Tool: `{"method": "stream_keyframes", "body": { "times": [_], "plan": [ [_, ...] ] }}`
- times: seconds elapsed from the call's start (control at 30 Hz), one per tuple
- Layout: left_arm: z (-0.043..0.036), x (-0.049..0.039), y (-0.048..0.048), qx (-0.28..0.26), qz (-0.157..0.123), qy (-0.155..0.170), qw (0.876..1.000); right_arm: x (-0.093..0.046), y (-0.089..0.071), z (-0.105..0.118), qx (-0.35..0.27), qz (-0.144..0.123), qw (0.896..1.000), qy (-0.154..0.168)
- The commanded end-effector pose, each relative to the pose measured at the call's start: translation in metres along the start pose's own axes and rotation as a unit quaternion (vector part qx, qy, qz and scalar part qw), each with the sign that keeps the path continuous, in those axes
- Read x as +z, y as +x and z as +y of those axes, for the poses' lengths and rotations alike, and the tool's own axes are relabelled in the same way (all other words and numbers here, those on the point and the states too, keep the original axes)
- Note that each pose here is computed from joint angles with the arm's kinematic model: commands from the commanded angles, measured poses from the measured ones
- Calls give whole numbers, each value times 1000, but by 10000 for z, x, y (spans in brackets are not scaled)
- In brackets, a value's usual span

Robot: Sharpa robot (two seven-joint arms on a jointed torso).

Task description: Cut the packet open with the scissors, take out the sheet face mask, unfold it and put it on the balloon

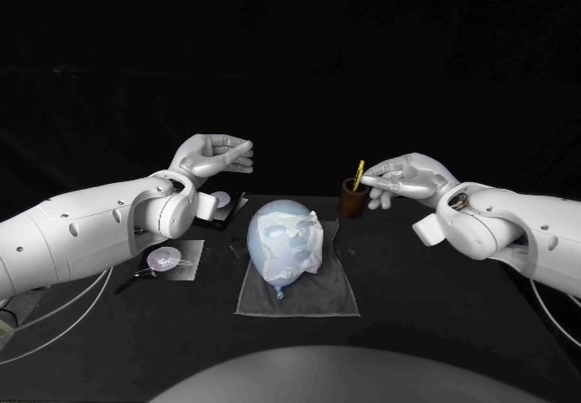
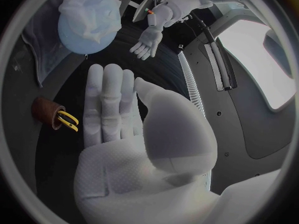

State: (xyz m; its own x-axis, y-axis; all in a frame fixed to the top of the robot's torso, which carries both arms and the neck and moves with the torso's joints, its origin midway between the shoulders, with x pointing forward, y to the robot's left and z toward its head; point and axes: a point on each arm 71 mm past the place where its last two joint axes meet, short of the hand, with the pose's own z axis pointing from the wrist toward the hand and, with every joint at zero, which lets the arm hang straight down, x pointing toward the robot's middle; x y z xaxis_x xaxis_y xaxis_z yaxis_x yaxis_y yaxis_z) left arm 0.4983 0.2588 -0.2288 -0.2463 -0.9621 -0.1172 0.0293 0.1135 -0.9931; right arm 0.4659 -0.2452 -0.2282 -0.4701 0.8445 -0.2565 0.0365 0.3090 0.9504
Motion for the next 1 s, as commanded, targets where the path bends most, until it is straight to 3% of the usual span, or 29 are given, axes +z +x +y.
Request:
{"method": "stream_keyframes", "body": {
  "times": [0.03,0.23,0.37,0.53,0.7,1.0],
  "plan": [
    [-14,3,6,-29,4,17,999,-145,111,29,23,124,991,44],
    [50,-36,-16,-29,-3,11,1000,-550,41,186,-14,203,975,94],
    [76,-68,-35,-29,-6,9,1000,-800,56,273,-22,225,968,108],
    [77,-119,-76,-27,-11,8,1000,-956,180,384,-22,231,967,106],
    [44,-171,-91,-28,-11,9,1000,-820,415,431,-27,211,971,108],
    [-54,-144,-35,-31,-2,15,999,-163,1014,229,-20,216,966,139]
  ]
}}
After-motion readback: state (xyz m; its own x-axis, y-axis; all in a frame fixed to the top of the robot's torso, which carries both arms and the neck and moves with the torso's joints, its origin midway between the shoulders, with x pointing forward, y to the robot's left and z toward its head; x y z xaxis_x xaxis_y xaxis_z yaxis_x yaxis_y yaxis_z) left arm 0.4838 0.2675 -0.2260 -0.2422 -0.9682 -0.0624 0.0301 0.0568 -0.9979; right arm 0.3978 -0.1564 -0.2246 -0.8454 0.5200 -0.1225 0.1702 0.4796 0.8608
